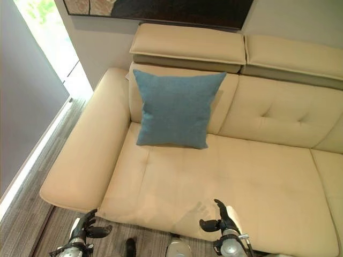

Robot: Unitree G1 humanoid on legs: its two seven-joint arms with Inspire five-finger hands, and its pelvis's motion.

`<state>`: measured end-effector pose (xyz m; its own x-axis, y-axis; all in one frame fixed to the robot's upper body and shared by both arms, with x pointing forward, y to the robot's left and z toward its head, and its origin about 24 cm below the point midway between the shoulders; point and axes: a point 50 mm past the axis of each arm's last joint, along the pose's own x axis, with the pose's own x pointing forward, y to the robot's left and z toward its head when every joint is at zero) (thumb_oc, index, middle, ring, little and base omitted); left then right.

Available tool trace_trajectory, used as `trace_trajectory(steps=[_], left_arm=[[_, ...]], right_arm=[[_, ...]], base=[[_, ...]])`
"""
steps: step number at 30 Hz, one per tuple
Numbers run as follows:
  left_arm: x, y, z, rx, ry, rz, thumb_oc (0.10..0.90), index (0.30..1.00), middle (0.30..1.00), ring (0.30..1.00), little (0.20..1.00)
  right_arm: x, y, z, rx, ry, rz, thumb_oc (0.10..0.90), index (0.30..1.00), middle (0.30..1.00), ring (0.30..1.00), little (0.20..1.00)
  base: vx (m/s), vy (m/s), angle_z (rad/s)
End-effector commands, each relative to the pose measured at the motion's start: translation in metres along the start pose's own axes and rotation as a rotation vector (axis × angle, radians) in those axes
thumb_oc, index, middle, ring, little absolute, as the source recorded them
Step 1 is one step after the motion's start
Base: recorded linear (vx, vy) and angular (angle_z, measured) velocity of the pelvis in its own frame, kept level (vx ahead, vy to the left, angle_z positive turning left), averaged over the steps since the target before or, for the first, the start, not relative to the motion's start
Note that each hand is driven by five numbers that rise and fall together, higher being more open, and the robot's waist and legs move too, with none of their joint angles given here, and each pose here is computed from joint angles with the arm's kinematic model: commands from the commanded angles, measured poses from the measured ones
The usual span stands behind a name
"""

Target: Pick up all the scattered cushions and arrange them neatly on the sofa.

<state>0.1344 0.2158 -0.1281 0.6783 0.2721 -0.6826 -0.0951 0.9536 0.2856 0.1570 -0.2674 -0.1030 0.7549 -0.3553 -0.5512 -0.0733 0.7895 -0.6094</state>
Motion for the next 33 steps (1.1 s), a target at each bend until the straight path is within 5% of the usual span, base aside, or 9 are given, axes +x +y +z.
trace_trajectory(steps=[1, 14, 33], left_arm=[[0.003, 0.022, 0.006, 0.036, -0.051, 0.097, 0.8, 0.9, 0.9, 0.9, 0.9], [0.0, 0.029, -0.022, 0.085, 0.093, 0.124, 0.8, 0.9, 0.9, 0.9, 0.9], [0.008, 0.001, -0.002, 0.072, 0.039, 0.037, 0.8, 0.9, 0.9, 0.9, 0.9]], right_arm=[[0.014, -0.019, 0.032, -0.02, -0.109, -0.096, 0.8, 0.9, 0.9, 0.9, 0.9], [0.008, 0.016, 0.013, -0.01, 0.007, 0.012, 0.8, 0.9, 0.9, 0.9, 0.9], [0.013, 0.003, 0.007, -0.014, 0.043, -0.044, 0.8, 0.9, 0.9, 0.9, 0.9]], base=[[-0.23, 0.056, -0.18], [-0.26, -0.006, -0.16], [-0.16, -0.103, -0.25]])
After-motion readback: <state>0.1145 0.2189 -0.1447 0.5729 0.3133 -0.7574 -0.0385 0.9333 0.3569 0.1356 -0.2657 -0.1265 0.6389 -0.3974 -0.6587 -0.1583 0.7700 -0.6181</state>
